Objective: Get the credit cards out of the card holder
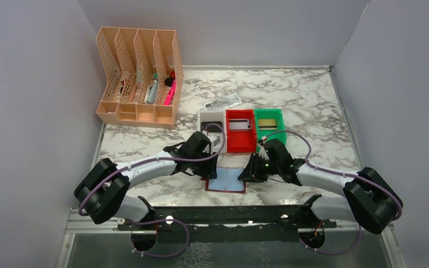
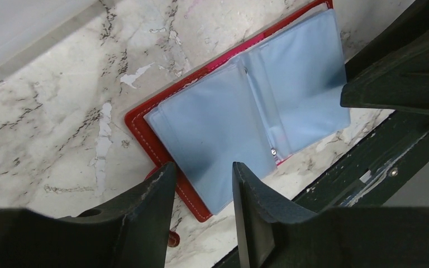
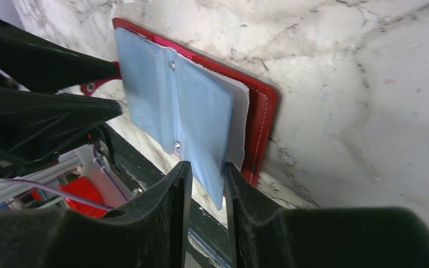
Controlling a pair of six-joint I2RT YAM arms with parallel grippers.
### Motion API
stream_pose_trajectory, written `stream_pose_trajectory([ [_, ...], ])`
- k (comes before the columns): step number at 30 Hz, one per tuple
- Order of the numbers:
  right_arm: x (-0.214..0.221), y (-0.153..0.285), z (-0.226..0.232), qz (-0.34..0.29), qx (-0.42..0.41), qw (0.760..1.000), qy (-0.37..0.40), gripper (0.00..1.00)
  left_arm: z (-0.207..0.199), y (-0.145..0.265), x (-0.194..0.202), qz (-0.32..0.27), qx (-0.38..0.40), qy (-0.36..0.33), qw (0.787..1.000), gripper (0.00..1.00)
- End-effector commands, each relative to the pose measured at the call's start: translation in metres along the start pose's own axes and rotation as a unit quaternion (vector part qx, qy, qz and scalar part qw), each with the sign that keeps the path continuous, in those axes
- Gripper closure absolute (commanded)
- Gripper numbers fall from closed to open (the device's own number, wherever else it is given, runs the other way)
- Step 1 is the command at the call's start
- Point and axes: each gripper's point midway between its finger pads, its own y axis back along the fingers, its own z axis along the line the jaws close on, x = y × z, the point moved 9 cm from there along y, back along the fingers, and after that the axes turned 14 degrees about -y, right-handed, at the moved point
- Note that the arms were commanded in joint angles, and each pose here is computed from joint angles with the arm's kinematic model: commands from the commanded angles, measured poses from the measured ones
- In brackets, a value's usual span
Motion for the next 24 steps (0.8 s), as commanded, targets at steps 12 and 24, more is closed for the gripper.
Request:
stream_pose_trajectory([
  [12,-0.005,0.008,0.037,0.014,-0.076,0.996,0.042,0.81,-0.01,-0.013,0.004,-0.002,-0.005,-0.004,1.0,0.63],
  [24,-0.005,-0.004,0.038,0.053,-0.068,0.993,0.08,0.9,-0.012,-0.012,0.002,-0.009,-0.002,-0.005,1.0,0.68],
])
